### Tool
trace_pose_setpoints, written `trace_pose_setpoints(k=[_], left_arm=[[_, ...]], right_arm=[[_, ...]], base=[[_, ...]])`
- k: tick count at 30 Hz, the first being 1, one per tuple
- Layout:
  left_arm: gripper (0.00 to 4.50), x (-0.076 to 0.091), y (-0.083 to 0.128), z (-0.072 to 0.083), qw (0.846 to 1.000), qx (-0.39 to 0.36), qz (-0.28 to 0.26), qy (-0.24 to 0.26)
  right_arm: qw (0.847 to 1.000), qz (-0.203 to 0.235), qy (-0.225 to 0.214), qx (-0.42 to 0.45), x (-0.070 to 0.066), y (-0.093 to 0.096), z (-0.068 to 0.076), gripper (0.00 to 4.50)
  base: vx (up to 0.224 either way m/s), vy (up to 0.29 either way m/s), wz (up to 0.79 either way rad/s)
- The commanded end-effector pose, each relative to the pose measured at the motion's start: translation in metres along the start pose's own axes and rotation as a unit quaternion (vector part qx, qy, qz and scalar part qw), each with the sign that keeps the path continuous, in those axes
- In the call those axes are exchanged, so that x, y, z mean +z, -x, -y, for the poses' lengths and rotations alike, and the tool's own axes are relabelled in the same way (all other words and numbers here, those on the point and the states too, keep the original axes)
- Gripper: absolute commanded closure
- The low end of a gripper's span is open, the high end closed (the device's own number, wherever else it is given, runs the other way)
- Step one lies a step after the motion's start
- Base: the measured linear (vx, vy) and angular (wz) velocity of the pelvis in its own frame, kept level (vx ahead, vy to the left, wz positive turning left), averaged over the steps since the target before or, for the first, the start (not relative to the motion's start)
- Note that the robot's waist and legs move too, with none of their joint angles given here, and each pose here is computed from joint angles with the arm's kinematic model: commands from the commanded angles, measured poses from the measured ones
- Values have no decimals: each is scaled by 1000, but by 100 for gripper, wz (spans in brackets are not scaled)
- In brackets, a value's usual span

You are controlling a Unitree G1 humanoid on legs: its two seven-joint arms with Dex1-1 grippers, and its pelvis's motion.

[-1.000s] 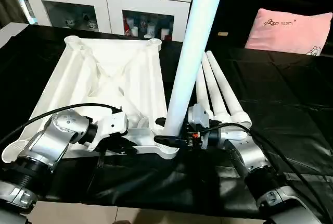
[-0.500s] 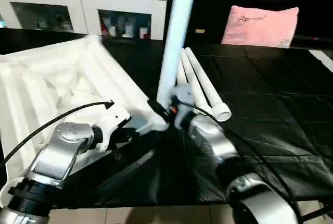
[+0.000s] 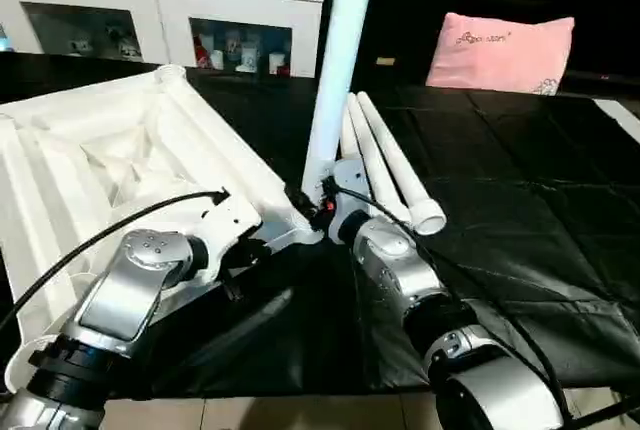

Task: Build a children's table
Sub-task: Rotate leg to tighten

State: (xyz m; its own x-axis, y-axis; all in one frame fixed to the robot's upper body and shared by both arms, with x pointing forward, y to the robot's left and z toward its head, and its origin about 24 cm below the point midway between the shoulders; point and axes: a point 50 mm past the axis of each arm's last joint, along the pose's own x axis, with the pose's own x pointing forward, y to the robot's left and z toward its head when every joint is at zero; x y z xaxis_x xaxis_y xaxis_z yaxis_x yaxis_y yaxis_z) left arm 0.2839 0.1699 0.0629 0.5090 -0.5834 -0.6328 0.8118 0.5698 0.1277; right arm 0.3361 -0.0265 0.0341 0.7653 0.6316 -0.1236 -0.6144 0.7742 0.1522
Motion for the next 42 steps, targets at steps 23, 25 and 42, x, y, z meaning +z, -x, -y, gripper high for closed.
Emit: trace_pose_setpoints(k=[23,25,42], left_arm=[[450,-11,-3,-18,999,-15,-26,-37],[450,-12,-3,-19,999,-18,-26,-41],[450,-20,5,-13,980,-142,-6,-138]], right_arm=[[997,34,5,62,-6,55,13,12],[996,40,13,83,-3,59,11,12],[968,15,87,235,25,99,24,12]], base=[[0,0,0],[0,0,0],[0,0,0]])
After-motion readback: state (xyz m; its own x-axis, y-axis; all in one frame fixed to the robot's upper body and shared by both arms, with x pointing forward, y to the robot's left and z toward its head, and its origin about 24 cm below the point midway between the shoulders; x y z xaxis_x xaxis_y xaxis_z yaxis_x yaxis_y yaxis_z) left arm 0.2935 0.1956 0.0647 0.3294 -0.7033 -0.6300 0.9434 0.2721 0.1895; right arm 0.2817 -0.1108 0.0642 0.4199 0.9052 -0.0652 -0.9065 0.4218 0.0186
